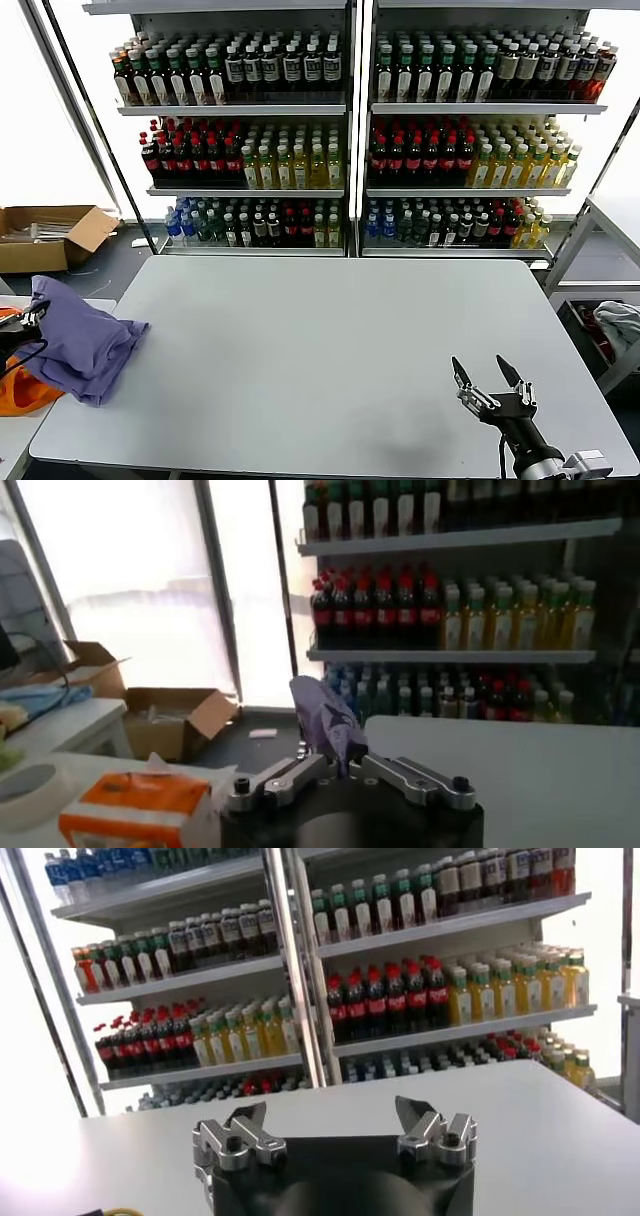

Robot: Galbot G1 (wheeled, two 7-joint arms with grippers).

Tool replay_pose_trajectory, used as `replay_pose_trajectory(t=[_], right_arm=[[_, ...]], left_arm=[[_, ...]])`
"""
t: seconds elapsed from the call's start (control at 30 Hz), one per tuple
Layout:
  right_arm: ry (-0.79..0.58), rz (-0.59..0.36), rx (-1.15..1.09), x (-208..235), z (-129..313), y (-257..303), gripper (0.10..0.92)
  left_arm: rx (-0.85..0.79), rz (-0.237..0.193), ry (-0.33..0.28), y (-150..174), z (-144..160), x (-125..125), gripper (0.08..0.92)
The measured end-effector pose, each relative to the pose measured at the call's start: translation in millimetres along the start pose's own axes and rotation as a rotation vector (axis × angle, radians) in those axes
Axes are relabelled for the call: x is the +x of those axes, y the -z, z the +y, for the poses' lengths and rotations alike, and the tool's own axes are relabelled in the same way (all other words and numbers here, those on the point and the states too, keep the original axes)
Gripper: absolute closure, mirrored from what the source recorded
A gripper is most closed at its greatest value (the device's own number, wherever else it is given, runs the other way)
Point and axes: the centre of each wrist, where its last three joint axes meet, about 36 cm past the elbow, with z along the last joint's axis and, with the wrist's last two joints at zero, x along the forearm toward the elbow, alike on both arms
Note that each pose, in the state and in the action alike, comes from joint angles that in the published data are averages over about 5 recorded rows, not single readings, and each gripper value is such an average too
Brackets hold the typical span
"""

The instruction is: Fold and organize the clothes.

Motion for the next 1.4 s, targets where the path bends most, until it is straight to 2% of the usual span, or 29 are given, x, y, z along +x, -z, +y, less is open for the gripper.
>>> replay_pose_trajectory(t=[0.17,0.33,0.47,0.63,0.77,0.9,1.03,1.17,1.27,1.4], right_arm=[[0.001,-0.003,0.002,-1,2,2,0.2],[0.001,-0.005,0.003,-4,6,6,0.2],[-0.006,0.002,0.003,-4,7,5,0.2],[-0.021,0.022,0.013,-5,6,2,0.2],[-0.026,0.036,0.021,-7,5,2,0.2],[-0.023,0.049,0.029,-9,7,3,0.2],[-0.02,0.068,0.031,-13,9,2,0.2],[-0.016,0.09,0.023,-21,12,1,0.2],[-0.01,0.111,0.004,-29,17,0,0.2],[0.008,0.144,-0.038,-46,28,-5,0.2]], left_arm=[[-0.027,-0.011,-0.081,-7,-50,3,0.889],[-0.006,0.031,-0.205,-34,-116,-4,0.889],[0.059,0.088,-0.326,-55,-176,-11,0.889],[0.186,0.197,-0.458,-81,-250,-24,0.889],[0.267,0.273,-0.529,-92,-301,-37,0.886],[0.328,0.313,-0.588,-90,-340,-44,0.833],[0.385,0.322,-0.639,-82,-363,-48,0.722],[0.44,0.31,-0.673,-74,-373,-48,0.618],[0.478,0.285,-0.692,-67,-373,-47,0.531],[0.518,0.231,-0.71,-57,-363,-44,0.419]])
